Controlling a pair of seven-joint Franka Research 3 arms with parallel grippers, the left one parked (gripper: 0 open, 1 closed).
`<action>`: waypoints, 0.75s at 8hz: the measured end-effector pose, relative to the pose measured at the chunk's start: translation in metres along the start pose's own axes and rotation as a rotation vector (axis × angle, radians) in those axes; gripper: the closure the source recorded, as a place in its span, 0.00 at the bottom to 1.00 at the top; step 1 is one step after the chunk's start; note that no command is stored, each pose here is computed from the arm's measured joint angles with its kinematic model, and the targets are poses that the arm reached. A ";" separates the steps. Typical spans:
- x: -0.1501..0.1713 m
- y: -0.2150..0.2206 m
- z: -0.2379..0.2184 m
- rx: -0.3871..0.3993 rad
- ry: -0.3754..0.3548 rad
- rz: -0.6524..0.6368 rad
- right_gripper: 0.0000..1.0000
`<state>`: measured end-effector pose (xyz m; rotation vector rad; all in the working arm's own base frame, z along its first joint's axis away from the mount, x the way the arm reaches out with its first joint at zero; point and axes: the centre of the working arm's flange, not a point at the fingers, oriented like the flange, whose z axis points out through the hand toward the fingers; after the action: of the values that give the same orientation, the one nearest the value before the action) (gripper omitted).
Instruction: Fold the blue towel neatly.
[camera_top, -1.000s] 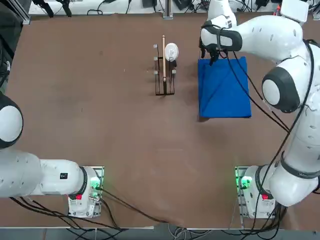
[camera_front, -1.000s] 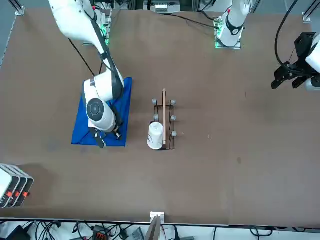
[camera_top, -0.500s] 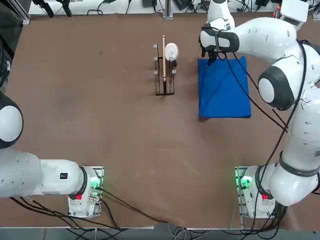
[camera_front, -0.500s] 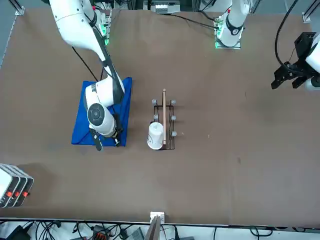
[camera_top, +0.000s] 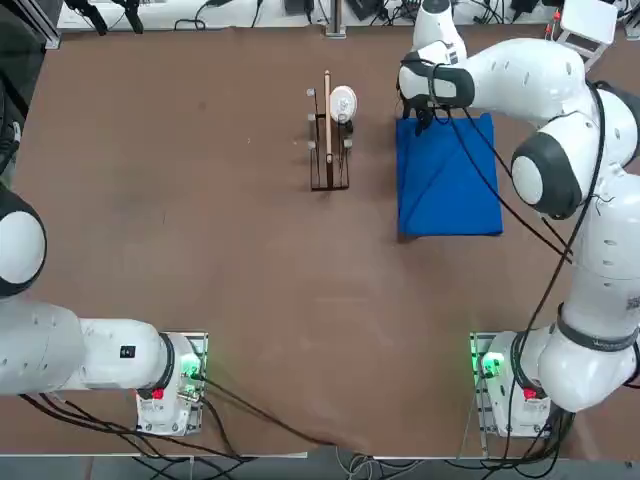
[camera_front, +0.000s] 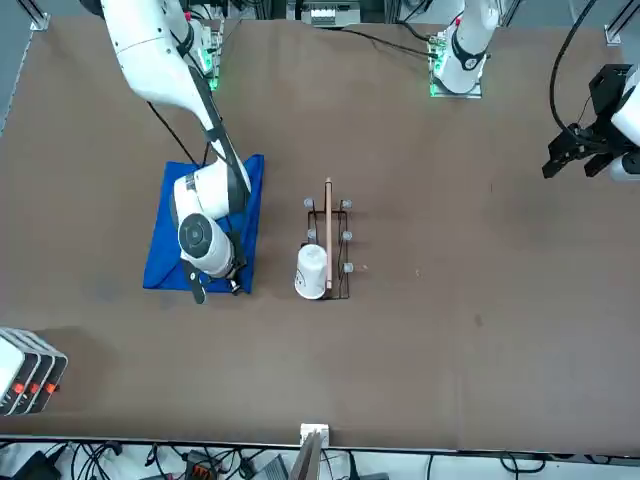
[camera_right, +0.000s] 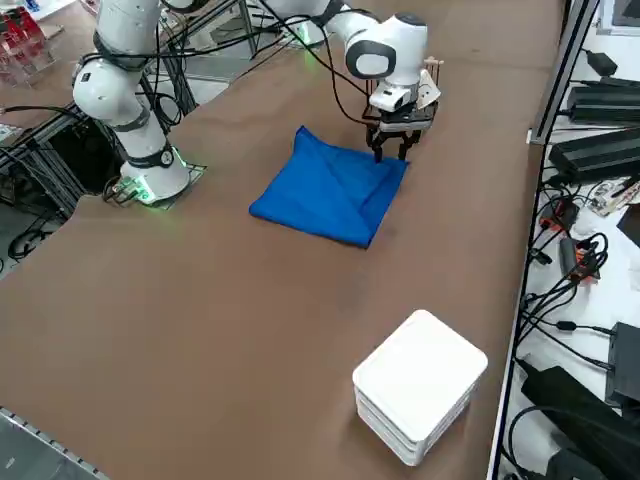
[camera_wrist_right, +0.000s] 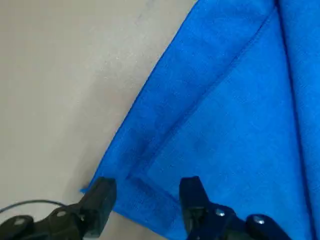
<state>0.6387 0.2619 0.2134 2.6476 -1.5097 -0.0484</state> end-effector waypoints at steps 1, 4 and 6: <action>0.000 0.000 0.001 0.001 0.000 0.000 0.21; -0.001 -0.001 0.005 0.009 0.002 -0.002 0.21; -0.001 0.001 0.014 -0.002 0.001 -0.001 0.21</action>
<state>0.6366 0.2611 0.1991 2.6468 -1.5067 -0.0493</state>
